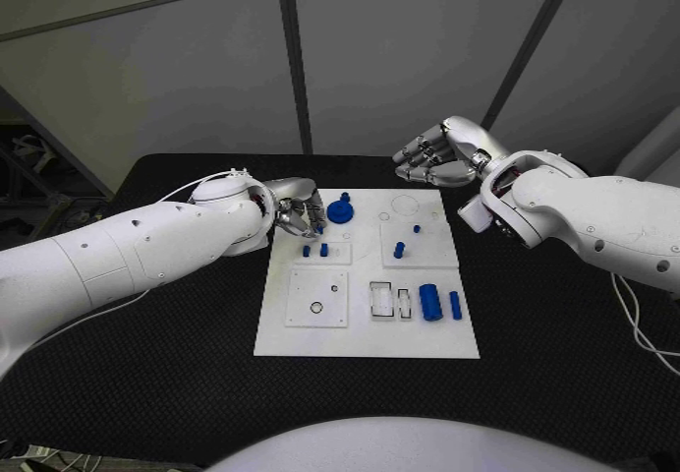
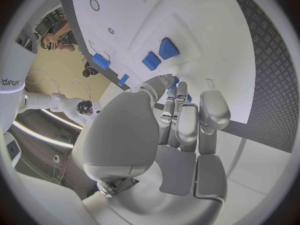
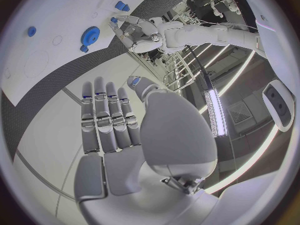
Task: Assemble the parts on the task board
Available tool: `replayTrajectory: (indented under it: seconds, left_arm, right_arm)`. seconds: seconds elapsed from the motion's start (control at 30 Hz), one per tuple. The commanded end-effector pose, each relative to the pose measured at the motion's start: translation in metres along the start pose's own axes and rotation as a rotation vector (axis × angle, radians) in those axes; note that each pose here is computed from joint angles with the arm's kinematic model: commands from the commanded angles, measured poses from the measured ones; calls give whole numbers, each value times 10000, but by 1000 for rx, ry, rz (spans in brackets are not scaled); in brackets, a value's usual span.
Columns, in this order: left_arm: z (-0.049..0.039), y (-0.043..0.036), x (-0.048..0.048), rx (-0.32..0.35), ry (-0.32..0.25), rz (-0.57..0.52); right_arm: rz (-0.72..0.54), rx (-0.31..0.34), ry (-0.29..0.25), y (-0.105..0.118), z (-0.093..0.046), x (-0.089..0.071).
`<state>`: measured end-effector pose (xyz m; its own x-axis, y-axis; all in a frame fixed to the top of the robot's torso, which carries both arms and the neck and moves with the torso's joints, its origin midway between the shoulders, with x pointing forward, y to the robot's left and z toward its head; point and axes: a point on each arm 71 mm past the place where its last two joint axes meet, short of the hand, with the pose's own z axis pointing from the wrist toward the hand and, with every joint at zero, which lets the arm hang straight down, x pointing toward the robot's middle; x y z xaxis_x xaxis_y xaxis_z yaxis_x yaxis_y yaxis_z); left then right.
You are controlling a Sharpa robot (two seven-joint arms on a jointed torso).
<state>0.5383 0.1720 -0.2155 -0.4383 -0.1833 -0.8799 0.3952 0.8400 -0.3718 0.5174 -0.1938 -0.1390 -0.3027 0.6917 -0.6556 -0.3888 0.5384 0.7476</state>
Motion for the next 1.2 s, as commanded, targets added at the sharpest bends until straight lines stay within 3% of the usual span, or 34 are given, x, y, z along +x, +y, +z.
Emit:
replayTrajectory:
  seconds: [0.03,1.0,1.2]
  left_arm:
    - [6,0,18,-5,21,0]
    - [-3,48,22,-33,28,1]
    - [-18,92,9,-47,22,1]
  right_arm:
    - [-1,-9,3,17,2,-2]
    - [-8,-1,3,-2,-10,-21]
    - [-49,33,28,-50,-14,-24]
